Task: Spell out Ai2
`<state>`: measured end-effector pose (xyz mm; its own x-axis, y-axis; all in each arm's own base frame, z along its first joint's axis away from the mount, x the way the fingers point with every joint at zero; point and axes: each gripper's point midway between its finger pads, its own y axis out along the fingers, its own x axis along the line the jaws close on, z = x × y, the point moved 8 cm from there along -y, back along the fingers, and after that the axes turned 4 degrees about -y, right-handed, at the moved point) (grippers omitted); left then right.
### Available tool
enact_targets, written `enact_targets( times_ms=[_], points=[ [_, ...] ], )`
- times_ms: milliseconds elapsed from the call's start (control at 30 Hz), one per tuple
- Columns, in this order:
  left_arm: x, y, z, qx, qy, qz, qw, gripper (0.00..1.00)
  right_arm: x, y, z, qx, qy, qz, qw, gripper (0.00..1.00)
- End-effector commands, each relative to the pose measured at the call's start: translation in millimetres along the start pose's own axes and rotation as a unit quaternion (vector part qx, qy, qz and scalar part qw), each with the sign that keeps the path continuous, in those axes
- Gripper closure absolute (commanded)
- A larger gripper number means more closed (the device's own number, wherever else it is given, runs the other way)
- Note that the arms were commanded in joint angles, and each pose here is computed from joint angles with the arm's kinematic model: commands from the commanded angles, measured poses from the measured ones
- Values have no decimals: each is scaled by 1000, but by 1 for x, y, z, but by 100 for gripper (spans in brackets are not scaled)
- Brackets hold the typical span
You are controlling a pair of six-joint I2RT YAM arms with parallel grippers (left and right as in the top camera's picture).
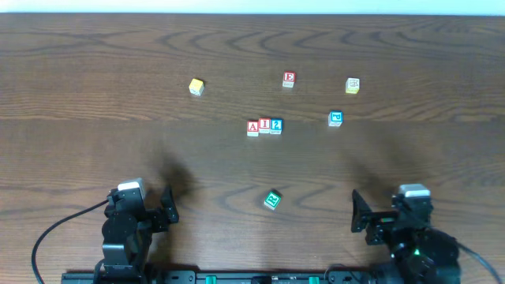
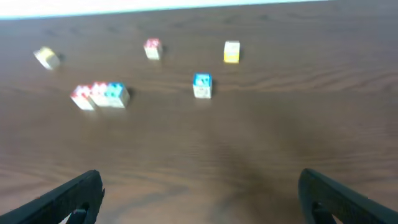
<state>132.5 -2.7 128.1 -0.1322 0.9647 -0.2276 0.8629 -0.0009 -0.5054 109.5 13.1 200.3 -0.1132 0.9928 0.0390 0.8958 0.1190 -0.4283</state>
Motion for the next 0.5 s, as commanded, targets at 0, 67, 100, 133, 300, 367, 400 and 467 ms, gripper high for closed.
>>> enact_targets(
  times_ms=[0,67,100,133,300,367,400,467],
  points=[
    [3,1,0,-5,-3,-12,1000,5,-5,12,18,17,-51,19,998,1],
    [3,1,0,-5,-3,-12,1000,5,-6,20,29,35,-49,19,998,1],
    [3,1,0,-5,-3,-12,1000,5,-6,23,34,44,-48,19,998,1],
    [3,1,0,-5,-3,-12,1000,5,-7,27,40,53,-48,19,997,1],
    [3,1,0,-5,-3,-12,1000,4,-7,41,69,102,-43,13,994,1],
    [3,1,0,-5,-3,-12,1000,5,-8,44,71,100,-43,13,994,1],
    [3,1,0,-5,-3,-12,1000,5,-8,44,71,101,-43,13,994,1],
    [3,1,0,-5,-3,-12,1000,5,-8,44,71,100,-43,13,994,1]
  ],
)
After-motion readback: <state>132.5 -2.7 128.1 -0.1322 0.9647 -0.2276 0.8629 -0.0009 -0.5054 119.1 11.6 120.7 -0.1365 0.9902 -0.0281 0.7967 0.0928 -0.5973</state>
